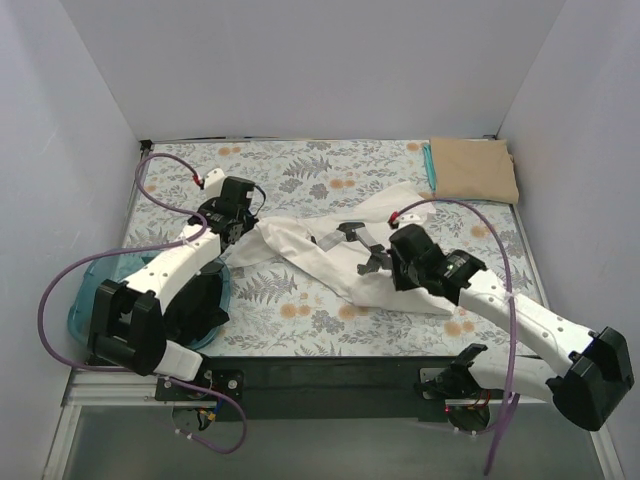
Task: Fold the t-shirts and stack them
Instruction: Flatten the tshirt out
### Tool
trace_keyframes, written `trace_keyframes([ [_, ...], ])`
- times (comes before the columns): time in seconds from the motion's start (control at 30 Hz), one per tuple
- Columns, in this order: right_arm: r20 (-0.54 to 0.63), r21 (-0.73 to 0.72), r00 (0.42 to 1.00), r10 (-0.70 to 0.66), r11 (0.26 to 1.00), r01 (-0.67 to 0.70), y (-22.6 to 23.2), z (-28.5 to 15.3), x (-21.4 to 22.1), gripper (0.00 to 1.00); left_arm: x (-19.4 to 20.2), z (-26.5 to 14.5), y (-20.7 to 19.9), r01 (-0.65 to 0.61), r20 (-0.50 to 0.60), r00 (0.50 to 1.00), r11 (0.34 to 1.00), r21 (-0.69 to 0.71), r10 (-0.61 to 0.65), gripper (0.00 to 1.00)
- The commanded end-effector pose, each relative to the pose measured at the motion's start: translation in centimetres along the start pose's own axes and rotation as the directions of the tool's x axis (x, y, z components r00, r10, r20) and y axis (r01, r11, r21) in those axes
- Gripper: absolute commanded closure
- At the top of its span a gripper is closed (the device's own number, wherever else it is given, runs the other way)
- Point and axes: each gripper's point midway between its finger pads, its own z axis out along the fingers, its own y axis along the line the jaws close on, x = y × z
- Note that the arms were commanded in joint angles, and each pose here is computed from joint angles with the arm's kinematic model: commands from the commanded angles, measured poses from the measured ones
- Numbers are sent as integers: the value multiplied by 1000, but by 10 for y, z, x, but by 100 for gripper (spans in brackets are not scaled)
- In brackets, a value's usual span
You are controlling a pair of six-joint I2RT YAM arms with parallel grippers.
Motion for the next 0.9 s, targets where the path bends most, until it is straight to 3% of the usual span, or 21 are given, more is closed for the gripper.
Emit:
trace_keyframes([
  [0.0,200,34,979,-37,999,31,-26,-3,-80,99,-33,-1,-17,34,69,997,999,18,-35,100],
  [0.17,361,199,932,-16,978,-60,-79,-36,-164,99,-77,-17,-43,51,135,989,997,60,-59,100],
  [0.37,574,261,817,-54,958,-120,-106,-124,-238,99,-141,-80,-65,96,240,960,975,201,-144,100],
  [0.57,757,268,644,-110,951,-154,-114,-238,-271,99,-193,-174,-67,123,320,911,912,392,-260,100],
  [0.73,867,237,478,-141,960,-148,-112,-330,-277,99,-231,-264,-57,93,389,850,827,555,-356,100],
  [0.77,897,216,418,-141,967,-137,-109,-359,-277,99,-244,-295,-51,83,409,822,795,601,-396,100],
  [0.87,930,207,332,-155,970,-125,-108,-400,-277,99,-254,-344,-52,12,415,812,723,691,-410,100],
])
